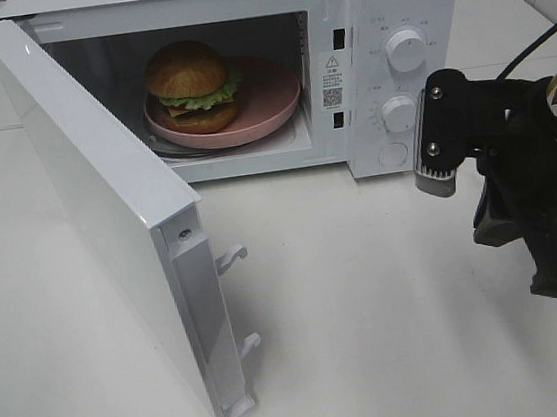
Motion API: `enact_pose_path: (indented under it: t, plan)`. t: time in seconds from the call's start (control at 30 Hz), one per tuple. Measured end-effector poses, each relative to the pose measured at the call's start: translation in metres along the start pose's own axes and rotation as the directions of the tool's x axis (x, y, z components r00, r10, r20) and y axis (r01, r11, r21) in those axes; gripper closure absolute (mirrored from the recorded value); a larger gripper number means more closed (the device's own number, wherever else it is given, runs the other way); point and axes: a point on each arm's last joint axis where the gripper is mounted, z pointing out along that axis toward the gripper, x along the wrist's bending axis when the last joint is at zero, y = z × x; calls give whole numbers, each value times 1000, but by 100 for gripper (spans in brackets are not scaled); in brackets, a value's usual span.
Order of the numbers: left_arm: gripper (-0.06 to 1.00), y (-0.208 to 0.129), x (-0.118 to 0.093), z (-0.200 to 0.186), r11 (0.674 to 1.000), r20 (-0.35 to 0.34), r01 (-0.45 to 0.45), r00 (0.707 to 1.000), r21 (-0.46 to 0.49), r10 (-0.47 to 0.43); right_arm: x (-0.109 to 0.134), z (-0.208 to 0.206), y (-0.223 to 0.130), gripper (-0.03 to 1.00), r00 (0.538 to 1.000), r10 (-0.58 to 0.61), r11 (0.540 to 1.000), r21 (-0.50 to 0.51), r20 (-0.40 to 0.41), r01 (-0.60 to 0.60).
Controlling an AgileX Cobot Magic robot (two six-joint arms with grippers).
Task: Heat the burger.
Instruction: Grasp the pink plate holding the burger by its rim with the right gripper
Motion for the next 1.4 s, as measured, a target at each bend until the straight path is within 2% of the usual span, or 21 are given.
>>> enact_pose_path:
  t: [0.07,0.17,0.2,0.23,0.27,0.3,0.33,0.37,0.4,0.43,0.5,0.53,0.6,0.63,0.67,0.93,1.4]
  plan:
    - [-5,0,0,0,1000,0,0,1000,0,0,-1,0,0,83,990,-141,990,-2,6,141]
    - [-5,0,0,0,1000,0,0,1000,0,0,-1,0,0,83,983,-185,983,-1,7,185]
    - [-5,0,0,0,1000,0,0,1000,0,0,-1,0,0,80,969,-247,969,1,7,247]
    - [-5,0,0,0,1000,0,0,1000,0,0,-1,0,0,75,961,-276,961,3,13,276]
    - [-5,0,0,0,1000,0,0,1000,0,0,-1,0,0,75,961,-276,961,3,13,276]
    - [-5,0,0,0,1000,0,0,1000,0,0,-1,0,0,70,957,-289,957,6,15,289]
    - [-5,0,0,0,1000,0,0,1000,0,0,1,0,3,60,947,-320,947,12,20,320]
    - [-5,0,0,0,1000,0,0,1000,0,0,1,0,3,60,947,-320,947,12,20,320]
    - [-5,0,0,0,1000,0,0,1000,0,0,2,0,4,53,943,-331,944,16,23,330]
    - [-5,0,0,0,1000,0,0,1000,0,0,2,0,4,53,943,-331,944,16,23,330]
    - [-5,0,0,0,1000,0,0,1000,0,0,0,-6,14,22,939,-338,941,19,63,337]
    - [-5,0,0,0,1000,0,0,1000,0,0,0,-6,14,22,939,-338,941,19,63,337]
    - [-5,0,0,0,1000,0,0,1000,0,0,-7,-12,21,5,945,-311,950,10,101,311]
    - [-5,0,0,0,1000,0,0,1000,0,0,-7,-12,21,5,945,-311,950,10,101,311]
    - [-5,0,0,0,1000,0,0,1000,0,0,-13,-15,26,1,946,-302,953,6,120,303]
    - [-5,0,0,0,1000,0,0,1000,0,0,-21,-4,50,-2,910,-389,921,30,146,388]
    - [-5,0,0,0,1000,0,0,1000,0,0,-43,33,112,0,887,-403,908,-21,228,418]
